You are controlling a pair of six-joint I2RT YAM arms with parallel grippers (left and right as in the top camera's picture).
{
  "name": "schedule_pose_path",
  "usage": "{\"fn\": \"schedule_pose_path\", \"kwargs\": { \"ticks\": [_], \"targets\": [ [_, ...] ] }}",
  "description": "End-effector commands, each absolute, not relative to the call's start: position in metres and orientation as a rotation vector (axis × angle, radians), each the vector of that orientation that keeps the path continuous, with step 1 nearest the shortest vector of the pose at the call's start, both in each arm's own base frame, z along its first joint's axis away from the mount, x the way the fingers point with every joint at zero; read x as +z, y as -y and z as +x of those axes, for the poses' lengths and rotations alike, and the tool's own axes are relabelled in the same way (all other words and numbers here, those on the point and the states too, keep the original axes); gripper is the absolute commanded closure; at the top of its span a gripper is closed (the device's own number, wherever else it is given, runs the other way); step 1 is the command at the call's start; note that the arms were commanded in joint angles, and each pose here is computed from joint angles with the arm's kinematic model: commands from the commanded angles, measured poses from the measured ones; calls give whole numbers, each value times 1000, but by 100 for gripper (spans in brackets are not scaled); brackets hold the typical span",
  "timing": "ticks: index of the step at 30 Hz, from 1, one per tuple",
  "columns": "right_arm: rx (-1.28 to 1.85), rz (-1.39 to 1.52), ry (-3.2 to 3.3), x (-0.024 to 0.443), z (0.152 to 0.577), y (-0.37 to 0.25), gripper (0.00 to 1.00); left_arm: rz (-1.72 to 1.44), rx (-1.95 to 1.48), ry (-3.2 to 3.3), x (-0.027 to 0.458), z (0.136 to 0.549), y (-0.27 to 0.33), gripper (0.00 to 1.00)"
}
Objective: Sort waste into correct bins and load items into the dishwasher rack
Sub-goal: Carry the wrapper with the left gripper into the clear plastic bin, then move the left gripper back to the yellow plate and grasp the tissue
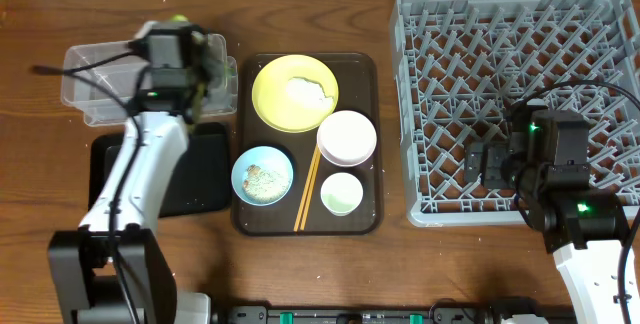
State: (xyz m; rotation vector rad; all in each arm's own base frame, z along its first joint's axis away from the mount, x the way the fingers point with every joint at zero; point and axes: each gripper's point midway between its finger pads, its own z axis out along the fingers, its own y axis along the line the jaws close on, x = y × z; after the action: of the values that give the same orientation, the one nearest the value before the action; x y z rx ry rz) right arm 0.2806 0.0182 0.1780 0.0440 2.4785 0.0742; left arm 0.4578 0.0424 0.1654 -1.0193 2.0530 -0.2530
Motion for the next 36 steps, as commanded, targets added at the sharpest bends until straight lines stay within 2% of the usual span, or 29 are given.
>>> {"fn": "schedule_pose_path", "kwargs": {
  "ticks": [1,3,4,5,6,8,13,17,22,30,36],
  "targets": [
    [83,59,-2459,186,283,-18,1,-1083,-215,-2004,165,459,-67,94],
    [83,59,-2459,186,283,-18,1,-1098,-205,-2001,163,458,-73,92],
    [83,59,-2458,186,283,-18,1,-1100,-202,-2004,163,457,-74,83],
    [83,59,-2457,186,283,-18,1,-1098,-198,-2007,162,457,-74,68],
    [83,59,-2457,186,283,-18,1,-1094,-197,-2009,162,457,-74,58],
    [83,59,-2458,186,283,-18,1,-1093,-199,-2009,162,457,-74,50],
    [83,59,-2459,186,283,-18,1,-1043,-310,-2059,161,461,-52,50],
    [83,59,-2458,186,283,-18,1,-821,-407,-2172,161,464,-5,49],
    [83,58,-2458,186,283,-18,1,-604,-430,-2282,147,462,57,43],
    [88,57,-2463,185,282,-18,1,-453,-477,-2393,89,467,129,30],
    [87,57,-2467,185,281,-18,1,-426,-468,-2455,45,469,146,28]
  ]
}}
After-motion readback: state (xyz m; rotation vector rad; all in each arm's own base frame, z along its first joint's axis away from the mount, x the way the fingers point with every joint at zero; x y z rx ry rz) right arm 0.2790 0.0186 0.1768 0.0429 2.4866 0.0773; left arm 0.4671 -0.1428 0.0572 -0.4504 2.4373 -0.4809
